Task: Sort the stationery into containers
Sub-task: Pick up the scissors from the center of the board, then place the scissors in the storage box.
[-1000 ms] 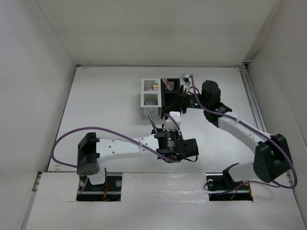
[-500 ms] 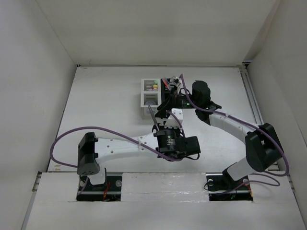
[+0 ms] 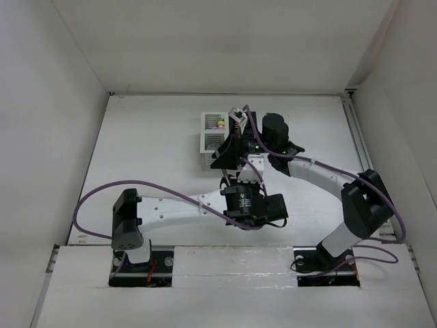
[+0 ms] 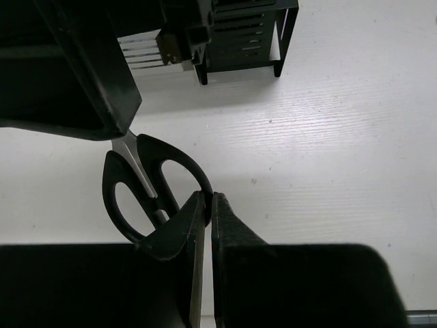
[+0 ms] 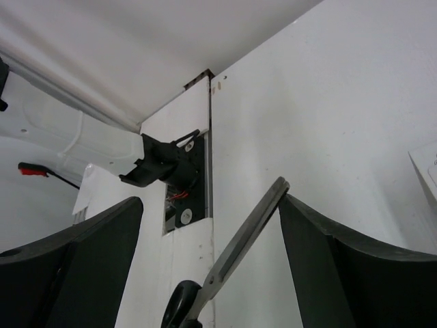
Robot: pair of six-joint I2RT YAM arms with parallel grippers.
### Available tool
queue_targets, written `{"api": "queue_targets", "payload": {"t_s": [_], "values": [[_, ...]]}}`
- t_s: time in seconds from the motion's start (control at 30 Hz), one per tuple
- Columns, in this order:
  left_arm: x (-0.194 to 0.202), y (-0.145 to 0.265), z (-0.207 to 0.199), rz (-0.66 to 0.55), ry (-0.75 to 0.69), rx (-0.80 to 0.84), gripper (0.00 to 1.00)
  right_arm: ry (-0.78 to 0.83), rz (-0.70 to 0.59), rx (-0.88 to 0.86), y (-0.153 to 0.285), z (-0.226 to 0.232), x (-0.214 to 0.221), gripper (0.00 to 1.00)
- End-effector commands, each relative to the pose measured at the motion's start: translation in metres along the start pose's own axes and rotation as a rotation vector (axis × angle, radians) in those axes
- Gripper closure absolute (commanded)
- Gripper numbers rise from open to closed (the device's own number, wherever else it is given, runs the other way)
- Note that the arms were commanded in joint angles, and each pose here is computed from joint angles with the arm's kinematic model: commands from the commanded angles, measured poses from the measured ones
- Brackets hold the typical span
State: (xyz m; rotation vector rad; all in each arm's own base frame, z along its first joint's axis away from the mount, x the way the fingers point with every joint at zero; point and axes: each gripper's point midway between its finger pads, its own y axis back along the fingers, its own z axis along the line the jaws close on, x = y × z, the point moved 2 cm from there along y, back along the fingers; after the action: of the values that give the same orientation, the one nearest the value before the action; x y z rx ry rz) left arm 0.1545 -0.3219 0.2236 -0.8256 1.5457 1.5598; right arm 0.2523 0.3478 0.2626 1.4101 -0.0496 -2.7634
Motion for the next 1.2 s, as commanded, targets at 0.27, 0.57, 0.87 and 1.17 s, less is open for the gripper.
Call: {"api": "queue_targets", "payload": {"t_s": [0.27,0.57,0.87,1.17], "values": [[-0.022,0.007,0.009,-0.080,0.025,-0.009,1.00,0.041,-0.001,-0.070,-0.014,0.012,-0.011,0.50],[-0.018,0.005,0.020,-0.087,0.033,-0.048,1.00,0.032,-0.003,-0.068,-0.014,0.012,-0.012,1.00],[-0.016,0.006,0.020,-0.076,0.043,-0.048,0.41,0.060,-0.090,-0.020,-0.014,0.021,-0.043,1.00],[-0.009,0.022,0.015,-0.038,0.055,0.023,0.01,0.104,-0.250,0.040,0.002,-0.006,-0.092,1.00]]}}
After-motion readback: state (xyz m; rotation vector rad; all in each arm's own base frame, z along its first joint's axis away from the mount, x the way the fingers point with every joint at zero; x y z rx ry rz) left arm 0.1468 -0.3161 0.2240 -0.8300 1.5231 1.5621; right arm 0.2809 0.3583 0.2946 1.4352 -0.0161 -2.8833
